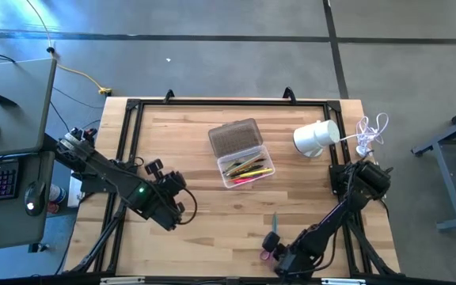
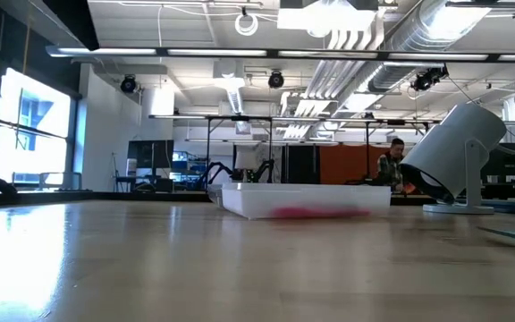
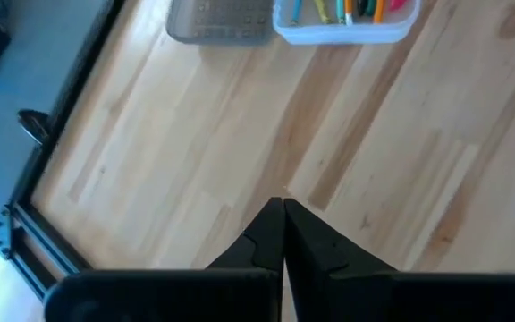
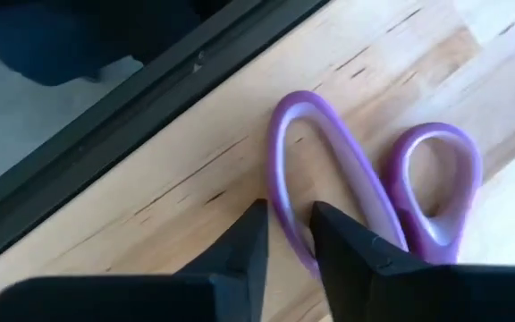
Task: Pick & place school supplies into a supply box
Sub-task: Put the violet scissors into the gray supply box
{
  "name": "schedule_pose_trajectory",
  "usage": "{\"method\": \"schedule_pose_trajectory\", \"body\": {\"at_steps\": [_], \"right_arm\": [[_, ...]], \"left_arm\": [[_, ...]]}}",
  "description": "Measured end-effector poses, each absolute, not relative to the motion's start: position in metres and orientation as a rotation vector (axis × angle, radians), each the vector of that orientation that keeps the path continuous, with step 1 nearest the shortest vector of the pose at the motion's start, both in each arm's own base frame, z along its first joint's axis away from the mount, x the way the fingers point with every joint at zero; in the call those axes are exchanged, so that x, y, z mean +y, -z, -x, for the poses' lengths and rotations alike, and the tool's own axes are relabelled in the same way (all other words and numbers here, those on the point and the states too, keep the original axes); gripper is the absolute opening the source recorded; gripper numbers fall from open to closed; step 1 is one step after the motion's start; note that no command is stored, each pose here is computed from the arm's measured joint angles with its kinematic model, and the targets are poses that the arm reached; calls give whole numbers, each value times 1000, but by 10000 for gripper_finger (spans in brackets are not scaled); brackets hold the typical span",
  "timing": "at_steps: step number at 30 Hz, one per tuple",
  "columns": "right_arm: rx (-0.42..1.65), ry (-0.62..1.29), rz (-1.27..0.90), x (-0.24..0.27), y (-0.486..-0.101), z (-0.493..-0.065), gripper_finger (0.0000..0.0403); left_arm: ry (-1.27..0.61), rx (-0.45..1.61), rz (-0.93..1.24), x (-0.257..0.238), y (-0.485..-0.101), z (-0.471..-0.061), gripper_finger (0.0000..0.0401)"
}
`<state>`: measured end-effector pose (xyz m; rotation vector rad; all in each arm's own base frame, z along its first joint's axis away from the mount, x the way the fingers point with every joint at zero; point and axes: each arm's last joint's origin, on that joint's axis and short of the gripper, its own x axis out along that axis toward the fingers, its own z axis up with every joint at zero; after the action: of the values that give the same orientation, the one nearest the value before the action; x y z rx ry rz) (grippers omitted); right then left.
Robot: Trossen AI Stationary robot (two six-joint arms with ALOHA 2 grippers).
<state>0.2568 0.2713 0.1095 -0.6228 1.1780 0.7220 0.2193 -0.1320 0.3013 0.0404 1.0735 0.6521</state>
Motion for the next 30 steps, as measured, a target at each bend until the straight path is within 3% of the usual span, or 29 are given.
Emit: {"method": "schedule_pose_trajectory", "body": {"at_steps": [6, 14, 19, 23, 30], "right_arm": [[1133, -611, 683, 267, -122, -262, 8], [913, -258, 780, 237, -184, -280, 4], [897, -34, 864, 189, -204, -305, 2], [940, -9, 860, 142, -207, -332, 2], [1013, 30, 614, 68, -202, -360, 1]], "left_arm": [[-638, 1076, -14, -133, -301, -221, 45], [-678, 989, -71, -132, -303, -222, 46], [-689, 961, -88, -131, -303, -223, 46], [-689, 960, -88, -131, -303, -223, 46], [-685, 940, -75, -132, -304, -225, 46]]}}
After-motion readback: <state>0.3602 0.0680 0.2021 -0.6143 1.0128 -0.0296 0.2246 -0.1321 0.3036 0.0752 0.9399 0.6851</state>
